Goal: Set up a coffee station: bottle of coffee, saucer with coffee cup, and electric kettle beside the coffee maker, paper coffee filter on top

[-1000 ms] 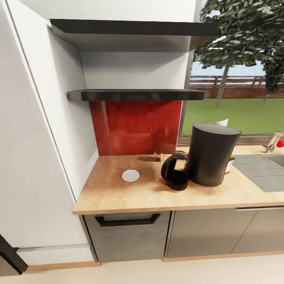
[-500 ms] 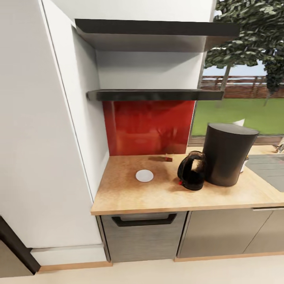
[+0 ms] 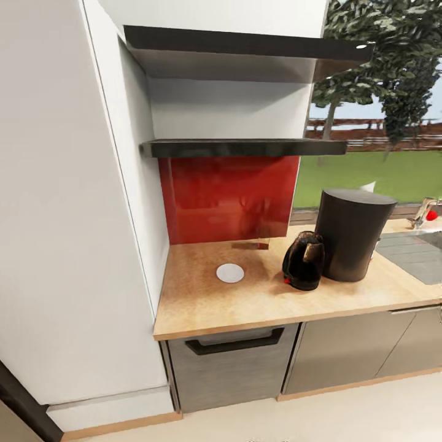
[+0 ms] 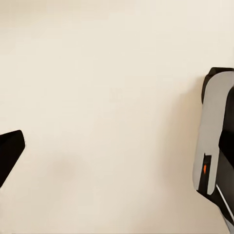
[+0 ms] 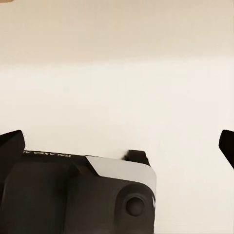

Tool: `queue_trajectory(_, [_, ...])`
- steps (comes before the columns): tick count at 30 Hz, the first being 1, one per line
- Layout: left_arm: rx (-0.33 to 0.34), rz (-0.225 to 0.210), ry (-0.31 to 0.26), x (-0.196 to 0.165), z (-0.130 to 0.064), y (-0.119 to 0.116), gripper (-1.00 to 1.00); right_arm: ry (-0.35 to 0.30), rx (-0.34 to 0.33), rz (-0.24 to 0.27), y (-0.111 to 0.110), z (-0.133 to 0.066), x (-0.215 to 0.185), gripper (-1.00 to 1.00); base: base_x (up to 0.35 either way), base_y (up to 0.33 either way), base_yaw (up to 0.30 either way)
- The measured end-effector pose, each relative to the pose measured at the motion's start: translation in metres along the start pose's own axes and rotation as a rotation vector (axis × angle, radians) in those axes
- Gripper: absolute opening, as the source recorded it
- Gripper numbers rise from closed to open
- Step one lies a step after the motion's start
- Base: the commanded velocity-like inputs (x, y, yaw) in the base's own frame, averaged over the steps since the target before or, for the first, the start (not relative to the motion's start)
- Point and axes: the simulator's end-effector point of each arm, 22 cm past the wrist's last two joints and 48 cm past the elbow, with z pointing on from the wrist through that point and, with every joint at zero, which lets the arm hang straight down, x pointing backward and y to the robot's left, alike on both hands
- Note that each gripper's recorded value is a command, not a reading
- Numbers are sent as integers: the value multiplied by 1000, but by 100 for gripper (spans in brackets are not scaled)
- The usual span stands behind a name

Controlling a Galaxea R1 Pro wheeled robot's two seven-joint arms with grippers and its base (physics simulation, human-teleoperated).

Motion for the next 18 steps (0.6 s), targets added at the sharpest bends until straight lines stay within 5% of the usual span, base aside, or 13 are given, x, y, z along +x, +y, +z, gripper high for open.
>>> queue_trajectory(12, [23, -4, -35, -15, 2, -7, 100, 1, -2, 0, 1, 0, 0, 100, 0, 307, -177])
queue_trajectory(18, [162, 43, -78, -36, 1, -57, 100, 2, -1, -1, 1, 0, 1, 100, 0, 187, -8])
